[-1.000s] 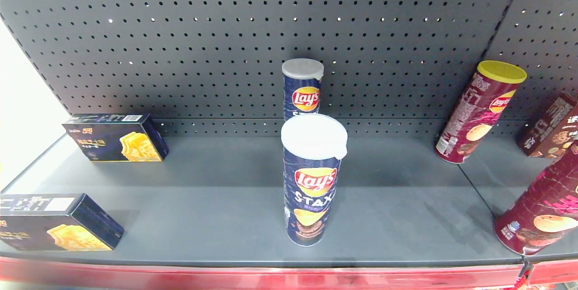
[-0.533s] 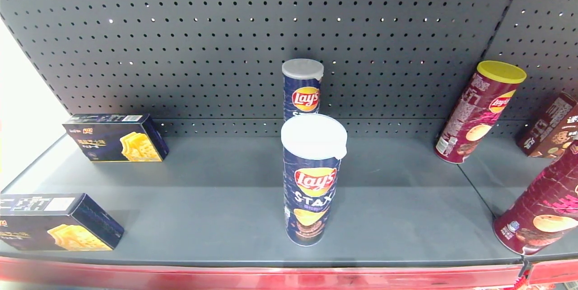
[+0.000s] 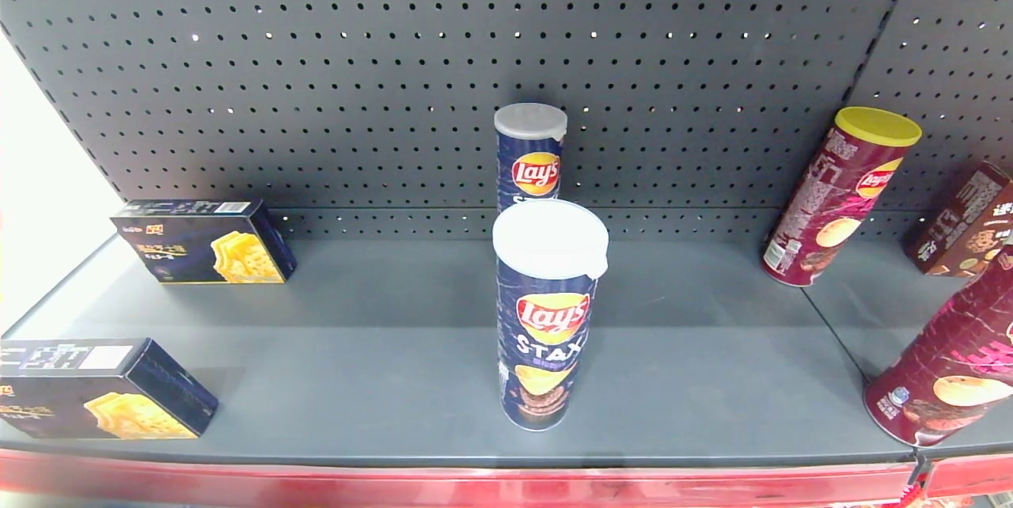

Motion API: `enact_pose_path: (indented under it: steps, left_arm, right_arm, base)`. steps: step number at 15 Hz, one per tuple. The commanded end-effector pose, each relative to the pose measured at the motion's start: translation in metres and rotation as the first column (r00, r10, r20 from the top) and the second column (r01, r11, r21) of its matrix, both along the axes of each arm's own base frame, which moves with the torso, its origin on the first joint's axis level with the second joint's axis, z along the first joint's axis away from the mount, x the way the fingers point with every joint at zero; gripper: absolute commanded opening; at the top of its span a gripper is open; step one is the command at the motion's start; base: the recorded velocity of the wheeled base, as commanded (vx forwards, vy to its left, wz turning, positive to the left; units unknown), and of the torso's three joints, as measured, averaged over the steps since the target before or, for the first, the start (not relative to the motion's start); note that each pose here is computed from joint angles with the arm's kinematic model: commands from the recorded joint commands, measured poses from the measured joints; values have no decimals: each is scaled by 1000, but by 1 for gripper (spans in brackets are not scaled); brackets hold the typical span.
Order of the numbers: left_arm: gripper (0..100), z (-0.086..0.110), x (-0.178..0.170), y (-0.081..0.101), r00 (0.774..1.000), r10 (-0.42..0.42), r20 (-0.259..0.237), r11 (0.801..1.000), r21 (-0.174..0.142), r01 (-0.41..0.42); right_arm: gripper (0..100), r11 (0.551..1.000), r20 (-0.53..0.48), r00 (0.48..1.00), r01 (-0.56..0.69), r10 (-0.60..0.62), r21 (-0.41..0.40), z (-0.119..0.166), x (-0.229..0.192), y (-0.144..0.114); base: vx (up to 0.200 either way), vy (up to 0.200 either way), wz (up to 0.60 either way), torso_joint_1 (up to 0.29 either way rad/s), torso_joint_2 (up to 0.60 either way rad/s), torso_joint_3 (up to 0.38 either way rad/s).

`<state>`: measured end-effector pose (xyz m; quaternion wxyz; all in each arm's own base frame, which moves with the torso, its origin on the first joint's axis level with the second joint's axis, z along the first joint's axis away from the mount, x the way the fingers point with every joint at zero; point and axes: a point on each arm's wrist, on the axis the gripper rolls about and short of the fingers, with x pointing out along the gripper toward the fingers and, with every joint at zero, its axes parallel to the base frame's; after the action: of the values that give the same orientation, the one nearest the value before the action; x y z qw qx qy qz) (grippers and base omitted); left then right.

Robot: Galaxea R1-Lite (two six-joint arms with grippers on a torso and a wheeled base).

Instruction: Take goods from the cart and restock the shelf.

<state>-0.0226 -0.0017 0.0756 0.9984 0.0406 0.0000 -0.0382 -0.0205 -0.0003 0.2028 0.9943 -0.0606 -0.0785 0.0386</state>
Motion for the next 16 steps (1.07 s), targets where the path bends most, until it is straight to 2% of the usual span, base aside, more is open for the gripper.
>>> enact_pose_path:
  steps: [1,5,8,10,11,16]
  left_arm:
    - [100,0,0,0,1000,1,-1,1000,0,-1]
    - [100,0,0,0,1000,1,-1,1000,0,-1]
    - [100,0,0,0,1000,1,-1,1000,0,-1]
    - [100,0,0,0,1000,1,-1,1000,0,-1]
    - [100,0,0,0,1000,1,-1,1000,0,-1]
    - [100,0,0,0,1000,1,-1,1000,0,-1]
  right_arm:
    - [100,999,0,999,32,-32,19,-28,-5,1]
    - [100,999,-52,999,15,-13,42,-82,7,1]
    - [100,996,-151,989,17,-4,83,-118,3,1]
    - [100,995,-120,993,34,-23,92,-122,-1,1]
    - [100,994,-170,985,43,-26,99,-128,-3,1]
    - [100,992,-163,986,47,-27,117,-127,-3,1]
  base:
    - [0,0,0,0,0,0]
    - [0,0,0,0,0,0]
    - [0,0,0,0,0,0]
    - [0,0,0,0,0,0]
    - [0,0,0,0,0,0]
    - [0,0,0,0,0,0]
